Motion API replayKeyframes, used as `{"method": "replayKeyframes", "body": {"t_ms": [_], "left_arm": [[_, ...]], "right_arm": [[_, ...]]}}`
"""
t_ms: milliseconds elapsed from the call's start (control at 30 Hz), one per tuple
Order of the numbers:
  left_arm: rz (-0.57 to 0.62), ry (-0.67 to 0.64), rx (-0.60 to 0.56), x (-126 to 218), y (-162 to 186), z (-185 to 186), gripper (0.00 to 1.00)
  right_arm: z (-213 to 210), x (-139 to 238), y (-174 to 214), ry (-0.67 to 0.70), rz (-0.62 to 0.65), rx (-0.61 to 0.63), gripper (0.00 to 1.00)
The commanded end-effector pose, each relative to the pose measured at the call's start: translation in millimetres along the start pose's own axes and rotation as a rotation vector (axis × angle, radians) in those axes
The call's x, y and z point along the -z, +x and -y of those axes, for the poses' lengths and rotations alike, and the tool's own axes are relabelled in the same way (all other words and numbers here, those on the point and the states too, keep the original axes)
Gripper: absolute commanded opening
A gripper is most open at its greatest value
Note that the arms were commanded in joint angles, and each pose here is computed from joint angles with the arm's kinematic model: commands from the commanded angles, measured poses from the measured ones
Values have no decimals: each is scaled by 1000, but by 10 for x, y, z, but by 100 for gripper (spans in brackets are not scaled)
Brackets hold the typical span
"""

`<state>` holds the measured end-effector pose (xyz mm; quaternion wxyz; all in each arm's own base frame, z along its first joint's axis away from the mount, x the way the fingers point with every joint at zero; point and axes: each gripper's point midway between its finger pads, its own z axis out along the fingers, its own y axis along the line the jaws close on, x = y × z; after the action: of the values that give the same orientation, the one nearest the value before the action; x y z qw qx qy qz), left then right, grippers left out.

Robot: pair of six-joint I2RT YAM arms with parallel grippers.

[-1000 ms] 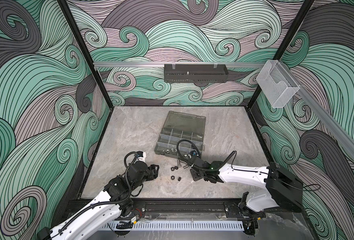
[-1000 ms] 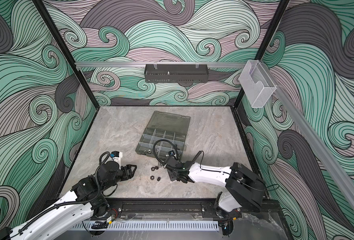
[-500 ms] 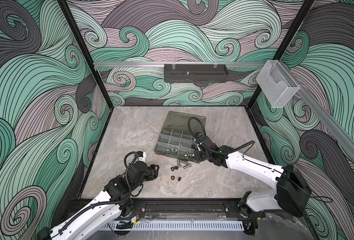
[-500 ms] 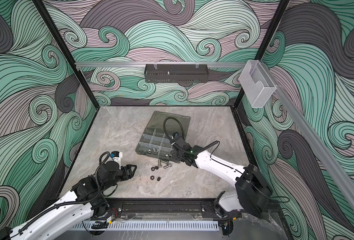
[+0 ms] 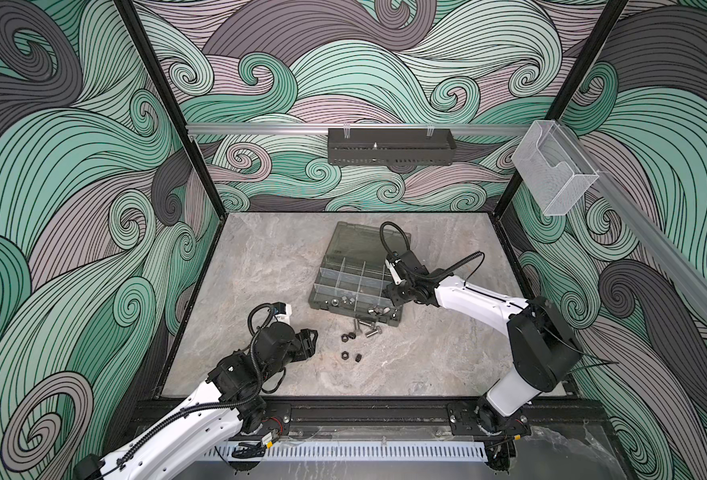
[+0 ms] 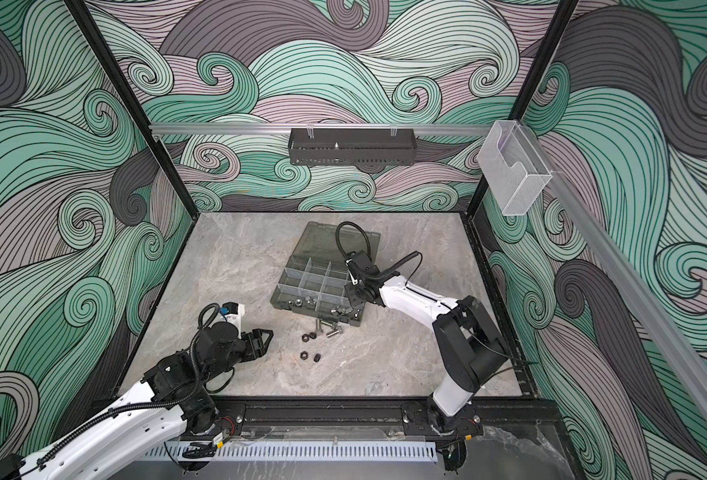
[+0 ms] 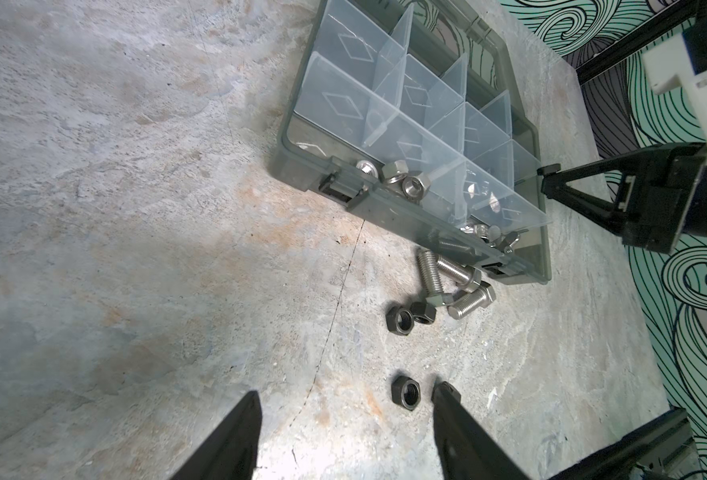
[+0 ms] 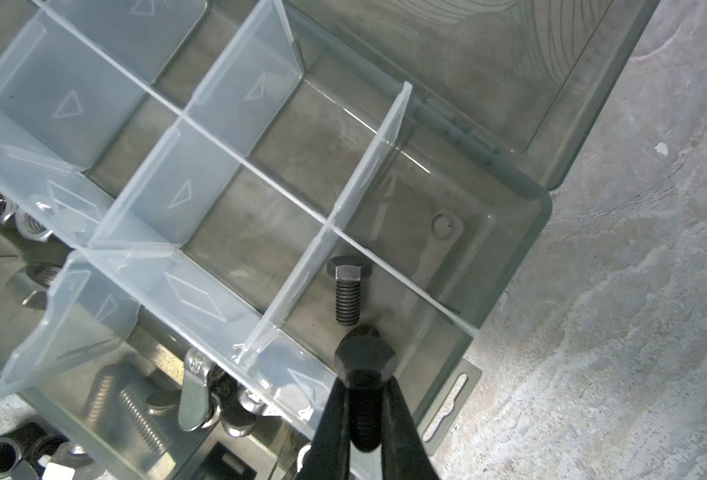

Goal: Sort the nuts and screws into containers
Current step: 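Carry the black bolt into the box compartment and open the right gripper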

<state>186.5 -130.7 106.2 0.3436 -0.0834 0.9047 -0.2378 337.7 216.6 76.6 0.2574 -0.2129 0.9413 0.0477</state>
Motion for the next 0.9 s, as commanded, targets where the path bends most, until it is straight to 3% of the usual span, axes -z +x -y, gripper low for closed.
{"method": "replayKeyframes", "body": {"t_ms": [0, 200, 867], "left_arm": [[22, -10, 1, 33, -69, -2, 68], [24, -12, -10, 23, -93, 20, 68], [-14, -5, -10, -3, -17, 25, 68]], "right_arm": [[-8, 0, -97, -16, 17, 5, 20], [21, 33, -125, -15, 28, -9, 35], [24, 373, 2, -50, 77, -41, 37]]}}
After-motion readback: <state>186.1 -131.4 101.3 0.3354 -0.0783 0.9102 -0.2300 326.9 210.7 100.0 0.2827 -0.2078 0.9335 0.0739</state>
